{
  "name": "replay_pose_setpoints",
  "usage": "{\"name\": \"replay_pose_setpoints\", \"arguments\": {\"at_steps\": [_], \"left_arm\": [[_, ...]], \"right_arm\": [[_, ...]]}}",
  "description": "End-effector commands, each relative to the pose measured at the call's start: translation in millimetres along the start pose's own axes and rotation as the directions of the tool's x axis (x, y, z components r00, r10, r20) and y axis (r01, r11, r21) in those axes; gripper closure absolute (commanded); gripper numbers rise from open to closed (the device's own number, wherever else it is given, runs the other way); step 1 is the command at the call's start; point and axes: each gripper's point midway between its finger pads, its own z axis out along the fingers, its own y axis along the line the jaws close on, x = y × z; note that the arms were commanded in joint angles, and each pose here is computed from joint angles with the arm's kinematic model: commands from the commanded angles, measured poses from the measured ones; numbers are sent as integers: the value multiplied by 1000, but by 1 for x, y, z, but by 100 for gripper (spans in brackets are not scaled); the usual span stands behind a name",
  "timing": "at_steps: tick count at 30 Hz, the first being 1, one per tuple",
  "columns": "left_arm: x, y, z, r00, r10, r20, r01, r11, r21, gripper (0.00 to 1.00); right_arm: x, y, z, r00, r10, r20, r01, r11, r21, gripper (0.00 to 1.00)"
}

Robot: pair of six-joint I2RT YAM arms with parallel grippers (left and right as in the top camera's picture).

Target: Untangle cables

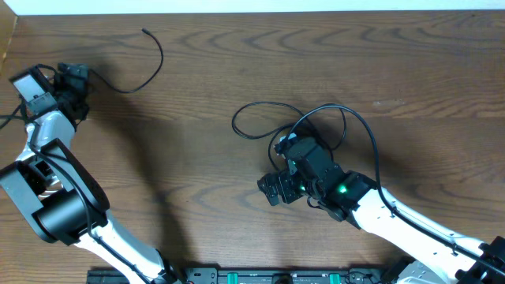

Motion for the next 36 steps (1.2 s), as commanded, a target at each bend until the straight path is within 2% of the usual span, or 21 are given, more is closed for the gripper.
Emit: {"name": "replay_pose_setpoints", "arguments": {"at_steps": [1, 3, 6, 9, 14, 21, 25, 30, 33, 36], "left_arm": [[49, -16, -12, 965, -3, -263, 31, 994, 103, 4], [71, 14, -17, 931, -153, -331, 139, 988, -64, 4], [95, 60, -34, 879, -356, -318, 245, 909, -338, 4], [104, 70, -44, 865, -387, -319, 245, 881, -405, 4], [103, 37, -65, 875, -297, -381, 186, 935, -303, 4], [94, -33, -128, 938, -110, -329, 67, 988, -138, 4], [106, -86, -173, 959, 65, -277, -65, 998, 11, 4], [147, -140, -219, 913, 364, -184, -340, 928, 151, 4], [179, -160, -233, 871, 472, -138, -449, 877, 168, 4], [220, -173, -237, 812, 565, -146, -536, 821, 199, 4]], "right_arm": [[-5, 2, -1, 1000, -1, 12, 1, 1000, 3, 1], [-3, 2, -1, 1000, 0, 6, 0, 1000, 5, 1], [1, 2, -1, 1000, 2, -13, -2, 1000, 1, 1], [7, 0, -1, 999, 6, -36, -6, 1000, 11, 1], [5, -1, -3, 1000, 8, -28, -7, 1000, 17, 1], [-38, 1, -45, 988, 21, 156, -19, 1000, -14, 1], [-58, -14, -87, 955, 72, 288, -83, 996, 26, 1], [-60, -50, -142, 883, 173, 437, -256, 957, 139, 1], [-52, -64, -163, 862, 164, 479, -292, 934, 205, 1], [-38, -76, -174, 864, 165, 476, -319, 910, 265, 1]]}}
